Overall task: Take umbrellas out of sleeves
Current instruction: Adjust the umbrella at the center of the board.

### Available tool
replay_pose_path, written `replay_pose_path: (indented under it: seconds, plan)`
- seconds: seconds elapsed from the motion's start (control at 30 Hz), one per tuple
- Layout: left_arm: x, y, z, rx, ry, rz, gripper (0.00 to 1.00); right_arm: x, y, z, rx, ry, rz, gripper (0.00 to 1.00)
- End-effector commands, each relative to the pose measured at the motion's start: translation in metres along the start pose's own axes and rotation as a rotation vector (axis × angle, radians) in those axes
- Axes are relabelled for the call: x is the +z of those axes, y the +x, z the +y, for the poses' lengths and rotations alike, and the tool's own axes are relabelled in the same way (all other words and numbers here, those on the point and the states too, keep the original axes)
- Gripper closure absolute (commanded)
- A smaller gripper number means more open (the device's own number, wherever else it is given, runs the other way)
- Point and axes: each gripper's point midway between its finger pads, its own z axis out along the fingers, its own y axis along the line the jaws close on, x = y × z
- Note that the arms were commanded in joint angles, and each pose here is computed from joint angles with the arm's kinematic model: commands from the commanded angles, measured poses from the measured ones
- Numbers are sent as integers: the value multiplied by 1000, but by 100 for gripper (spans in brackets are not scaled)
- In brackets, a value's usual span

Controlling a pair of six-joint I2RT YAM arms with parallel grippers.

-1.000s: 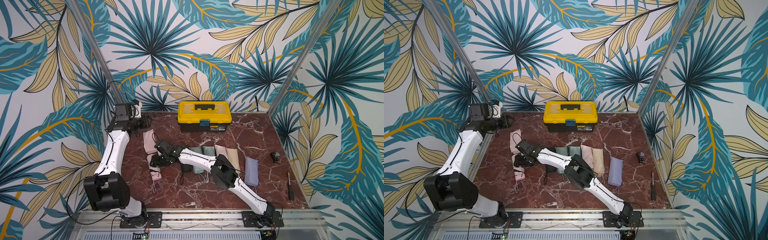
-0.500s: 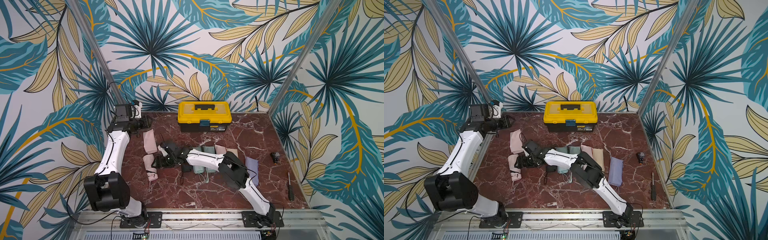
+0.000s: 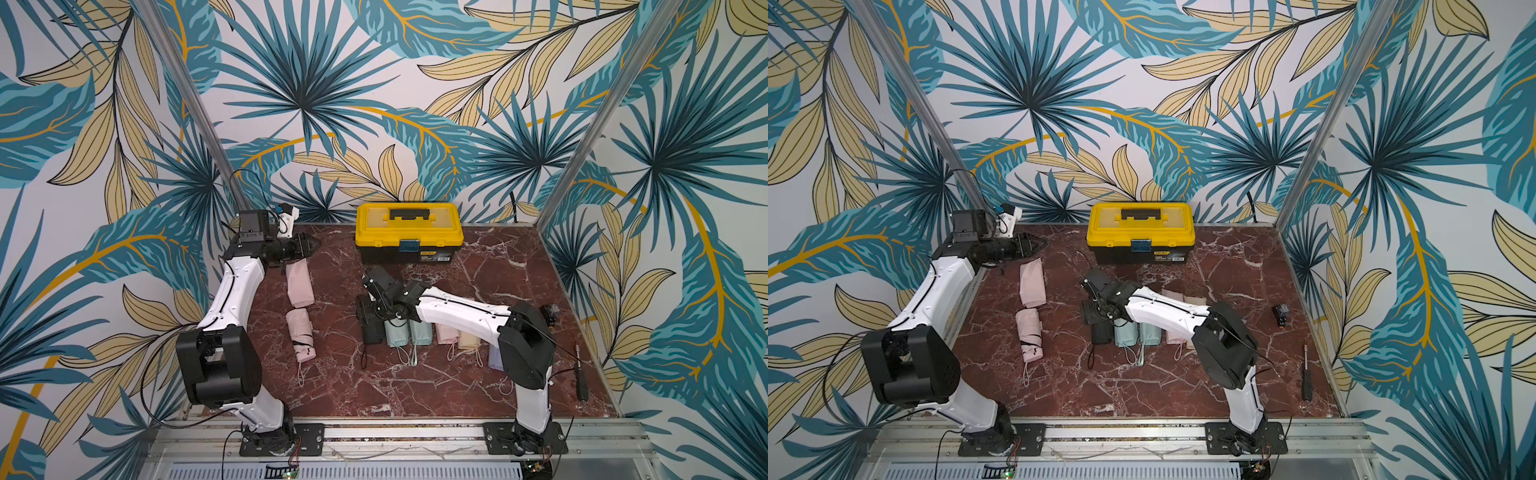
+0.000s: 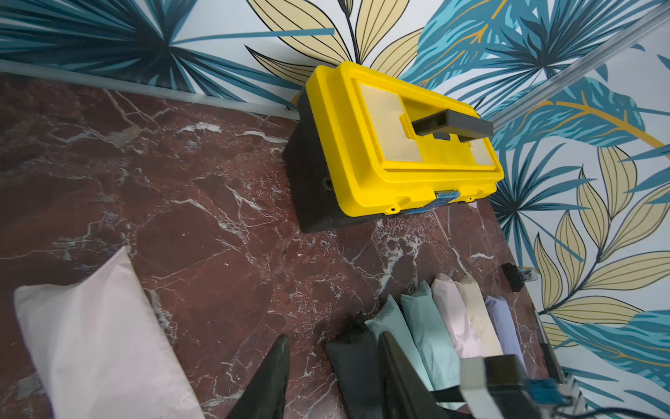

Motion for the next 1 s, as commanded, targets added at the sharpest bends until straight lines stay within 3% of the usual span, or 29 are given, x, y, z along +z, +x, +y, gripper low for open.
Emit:
replay_pose_path:
  seconds: [0.0, 0.33, 0.67, 0.77, 0.9, 0.97]
  plan:
    - [5, 3, -8, 22, 69, 10, 60, 19, 23, -23, -22, 113, 76, 29]
    - [5, 2, -9, -5, 72, 10, 61, 43, 41, -20, -43, 107, 137, 42]
    - [5, 3, -12, -15, 85, 15, 61, 48, 61, 6, -333, 179, 189, 46]
    - [9, 5, -9, -22, 83, 25, 61, 44, 61, 5, -405, 234, 179, 45]
    - [9, 6, -8, -16, 75, 25, 62, 22, 51, 5, -388, 232, 116, 29]
    - [9, 7, -8, -9, 64, 22, 61, 8, 50, 8, -354, 197, 84, 27]
